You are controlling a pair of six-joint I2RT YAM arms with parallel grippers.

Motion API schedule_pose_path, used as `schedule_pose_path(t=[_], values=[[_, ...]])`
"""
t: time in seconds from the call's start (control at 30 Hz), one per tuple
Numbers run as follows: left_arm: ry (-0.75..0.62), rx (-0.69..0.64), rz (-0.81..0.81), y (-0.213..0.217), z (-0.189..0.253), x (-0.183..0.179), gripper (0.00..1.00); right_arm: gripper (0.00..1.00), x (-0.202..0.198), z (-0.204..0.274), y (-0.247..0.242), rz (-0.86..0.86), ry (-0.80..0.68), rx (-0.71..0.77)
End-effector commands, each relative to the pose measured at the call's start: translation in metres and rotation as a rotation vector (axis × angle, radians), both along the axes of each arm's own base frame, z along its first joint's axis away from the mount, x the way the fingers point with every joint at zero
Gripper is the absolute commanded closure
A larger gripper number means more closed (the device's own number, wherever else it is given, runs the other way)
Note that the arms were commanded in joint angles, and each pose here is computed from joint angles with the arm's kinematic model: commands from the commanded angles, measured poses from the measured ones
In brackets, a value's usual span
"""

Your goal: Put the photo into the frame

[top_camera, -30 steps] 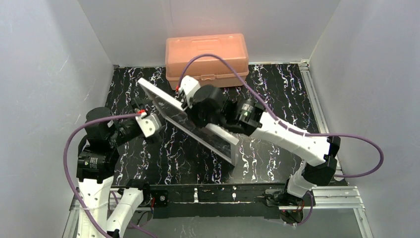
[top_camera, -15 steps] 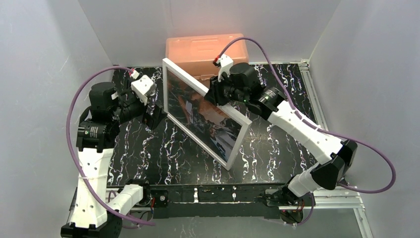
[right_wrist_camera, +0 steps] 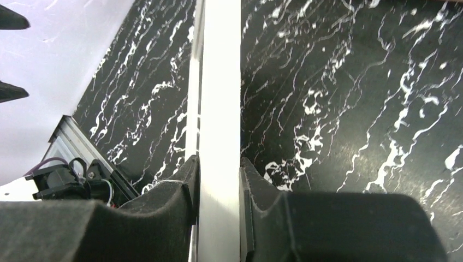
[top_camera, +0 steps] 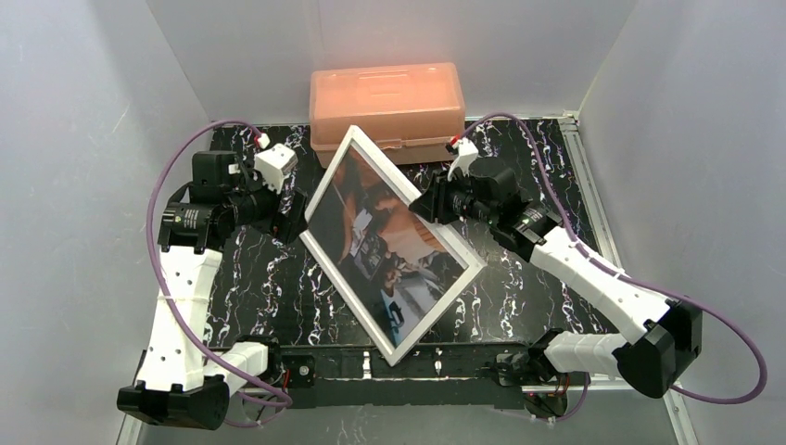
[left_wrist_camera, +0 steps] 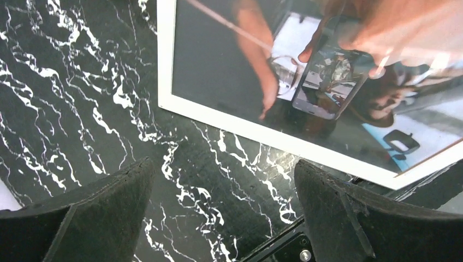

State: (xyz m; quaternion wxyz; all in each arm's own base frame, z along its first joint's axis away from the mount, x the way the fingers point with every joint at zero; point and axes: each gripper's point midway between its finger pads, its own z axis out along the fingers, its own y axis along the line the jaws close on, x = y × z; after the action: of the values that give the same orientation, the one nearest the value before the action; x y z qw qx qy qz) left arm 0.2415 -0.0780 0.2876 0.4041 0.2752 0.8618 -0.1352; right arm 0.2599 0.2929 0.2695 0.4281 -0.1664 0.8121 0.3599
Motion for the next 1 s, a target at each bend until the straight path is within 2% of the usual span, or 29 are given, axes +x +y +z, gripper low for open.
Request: schedule_pose_path(t=[0.0,0.13,0.37,0.63,0.77,0.97], values=[[0.036,0.087,0.030,0.017,-0.018,-0.012,0.02,0.89,-0.013,-0.063,-0.009,0.054,0.090,-0.128],[0.110,0.111,0.029,0.021,-0.036,-0.017,0.02,0.90,-0.016,-0.085,-0.019,0.023,0.120,-0.152],[0.206,0.132,0.036,0.024,-0.059,-0.020,0.03,0.93,-0.006,-0.129,-0.049,-0.128,0.156,-0.207],[0.226,0.149,0.011,0.025,-0.066,-0.023,0.04,0.93,0.008,-0.175,-0.082,-0.279,0.182,-0.278],[0.241,0.142,0.010,0.024,-0.069,-0.024,0.04,0.93,0.005,-0.193,-0.109,-0.426,0.227,-0.316],[0.253,0.134,0.014,0.022,-0.070,-0.022,0.05,0.93,-0.007,-0.219,-0.137,-0.666,0.318,-0.223]])
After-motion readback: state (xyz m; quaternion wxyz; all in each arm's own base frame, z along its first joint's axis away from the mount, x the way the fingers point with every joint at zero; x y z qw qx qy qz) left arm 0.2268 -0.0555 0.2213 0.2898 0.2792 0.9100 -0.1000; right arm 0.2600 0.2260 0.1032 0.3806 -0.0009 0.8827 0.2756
